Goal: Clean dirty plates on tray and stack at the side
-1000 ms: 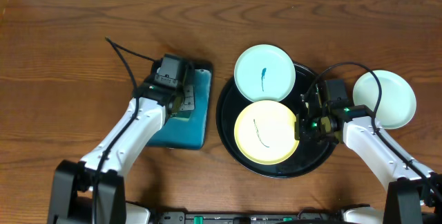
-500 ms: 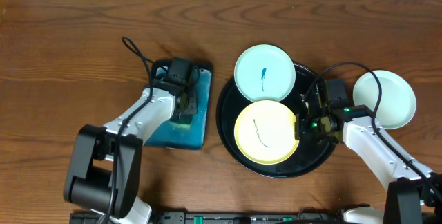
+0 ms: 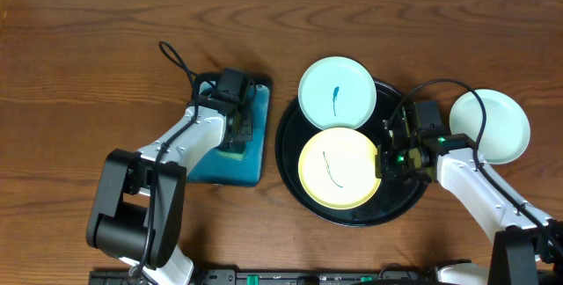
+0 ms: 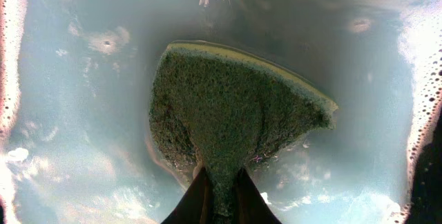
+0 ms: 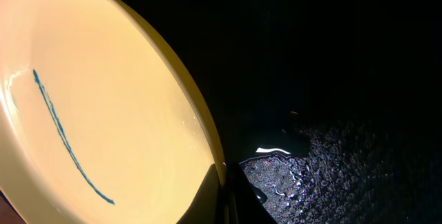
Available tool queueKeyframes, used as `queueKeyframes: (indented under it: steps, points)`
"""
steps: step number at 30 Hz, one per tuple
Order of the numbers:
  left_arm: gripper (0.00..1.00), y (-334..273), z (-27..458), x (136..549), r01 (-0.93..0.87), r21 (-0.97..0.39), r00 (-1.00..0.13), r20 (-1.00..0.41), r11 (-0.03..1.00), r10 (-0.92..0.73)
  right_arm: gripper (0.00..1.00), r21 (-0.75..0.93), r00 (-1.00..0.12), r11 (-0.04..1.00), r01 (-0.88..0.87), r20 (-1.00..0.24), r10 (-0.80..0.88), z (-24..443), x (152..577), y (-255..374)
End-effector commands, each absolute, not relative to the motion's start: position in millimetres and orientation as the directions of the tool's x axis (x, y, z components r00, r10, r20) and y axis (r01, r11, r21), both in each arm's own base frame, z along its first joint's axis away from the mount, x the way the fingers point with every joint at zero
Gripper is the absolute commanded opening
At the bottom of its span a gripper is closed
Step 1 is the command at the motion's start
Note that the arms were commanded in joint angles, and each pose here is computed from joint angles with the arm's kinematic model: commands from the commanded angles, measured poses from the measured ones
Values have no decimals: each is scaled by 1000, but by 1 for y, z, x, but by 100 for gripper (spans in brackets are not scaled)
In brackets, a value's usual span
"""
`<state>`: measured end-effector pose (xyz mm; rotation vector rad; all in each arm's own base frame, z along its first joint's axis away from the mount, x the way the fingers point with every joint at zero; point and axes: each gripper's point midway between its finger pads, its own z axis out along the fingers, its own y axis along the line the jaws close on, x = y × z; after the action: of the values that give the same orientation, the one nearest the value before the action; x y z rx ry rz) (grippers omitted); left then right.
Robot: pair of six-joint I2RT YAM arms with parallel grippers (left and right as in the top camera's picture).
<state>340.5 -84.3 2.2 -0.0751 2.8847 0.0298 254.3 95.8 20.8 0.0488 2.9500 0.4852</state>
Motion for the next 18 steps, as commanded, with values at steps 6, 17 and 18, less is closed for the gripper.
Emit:
queueKeyframes:
  steps: [6, 17, 18]
  points:
    - [7, -78, -14, 318, -49, 29, -982, -185, 998, -43, 1, 312, -989, 950, 12, -134, 57, 18, 252, 97]
    - [7, -74, 97, 341, -68, -78, -873, -477, 995, -97, 1, 311, -990, 950, 13, -132, 57, 18, 251, 97]
    - [7, -74, 104, 341, -67, -85, -863, -495, 994, -100, 1, 311, -990, 950, 13, -132, 57, 18, 251, 97]
